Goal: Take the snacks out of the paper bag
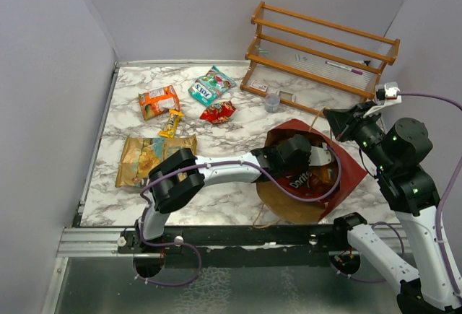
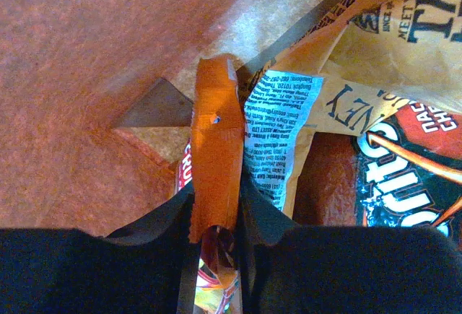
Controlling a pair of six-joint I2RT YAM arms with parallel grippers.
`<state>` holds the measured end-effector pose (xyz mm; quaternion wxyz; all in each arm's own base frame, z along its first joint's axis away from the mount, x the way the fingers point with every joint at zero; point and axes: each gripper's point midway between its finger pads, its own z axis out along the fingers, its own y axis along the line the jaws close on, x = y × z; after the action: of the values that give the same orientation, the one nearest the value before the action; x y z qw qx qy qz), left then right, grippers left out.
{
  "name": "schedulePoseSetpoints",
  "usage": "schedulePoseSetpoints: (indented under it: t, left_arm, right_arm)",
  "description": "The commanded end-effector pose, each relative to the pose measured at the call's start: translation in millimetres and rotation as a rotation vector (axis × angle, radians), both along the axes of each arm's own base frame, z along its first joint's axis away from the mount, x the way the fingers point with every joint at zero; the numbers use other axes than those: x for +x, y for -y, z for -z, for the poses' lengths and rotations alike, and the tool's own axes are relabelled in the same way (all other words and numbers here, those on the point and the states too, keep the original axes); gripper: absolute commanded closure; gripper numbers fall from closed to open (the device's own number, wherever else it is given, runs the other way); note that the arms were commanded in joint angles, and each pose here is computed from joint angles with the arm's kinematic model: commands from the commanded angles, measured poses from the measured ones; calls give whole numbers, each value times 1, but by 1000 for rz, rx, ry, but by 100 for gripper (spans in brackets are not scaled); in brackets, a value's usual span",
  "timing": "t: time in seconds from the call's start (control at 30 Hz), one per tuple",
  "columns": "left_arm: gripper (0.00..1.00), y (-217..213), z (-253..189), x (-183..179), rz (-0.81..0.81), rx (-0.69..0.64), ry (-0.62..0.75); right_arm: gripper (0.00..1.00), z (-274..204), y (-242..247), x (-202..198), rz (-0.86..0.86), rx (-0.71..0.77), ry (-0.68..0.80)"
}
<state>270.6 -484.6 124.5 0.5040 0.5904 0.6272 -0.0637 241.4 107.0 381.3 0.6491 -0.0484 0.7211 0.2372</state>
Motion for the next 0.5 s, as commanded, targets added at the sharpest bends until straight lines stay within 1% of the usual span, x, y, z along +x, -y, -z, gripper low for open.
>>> schedulePoseSetpoints:
  t: [0.0, 0.07, 0.1, 0.13, 0.27, 0.33, 0.4, 0.47]
  left_arm:
    - [82, 4, 1, -6, 27, 1, -69]
    - [87, 0, -9, -8, 15, -15, -72]
    - [91, -4, -14, -9, 3, -26, -76]
    - [99, -9, -21, -8, -19, -35, -74]
    - [100, -26, -50, -14, -69, -101, -100]
    - [100, -30, -72, -24, -53, -175, -129]
    - [100, -37, -83, -35, -27, -221, -140]
    - [100, -43, -92, -42, -14, -236, -155]
  right_arm:
    - [97, -15, -1, -8, -18, 10, 35]
    - [97, -16, -1, -8, -15, 8, 37]
    - [97, -16, 0, -8, -13, 7, 37]
    - [97, -16, 0, -8, -11, 5, 38]
    - [97, -15, 0, -7, -8, 6, 38]
    - [97, -15, 0, -6, -8, 10, 38]
    - [97, -15, -1, -5, -11, 14, 39]
    - [97, -14, -3, -4, -16, 19, 39]
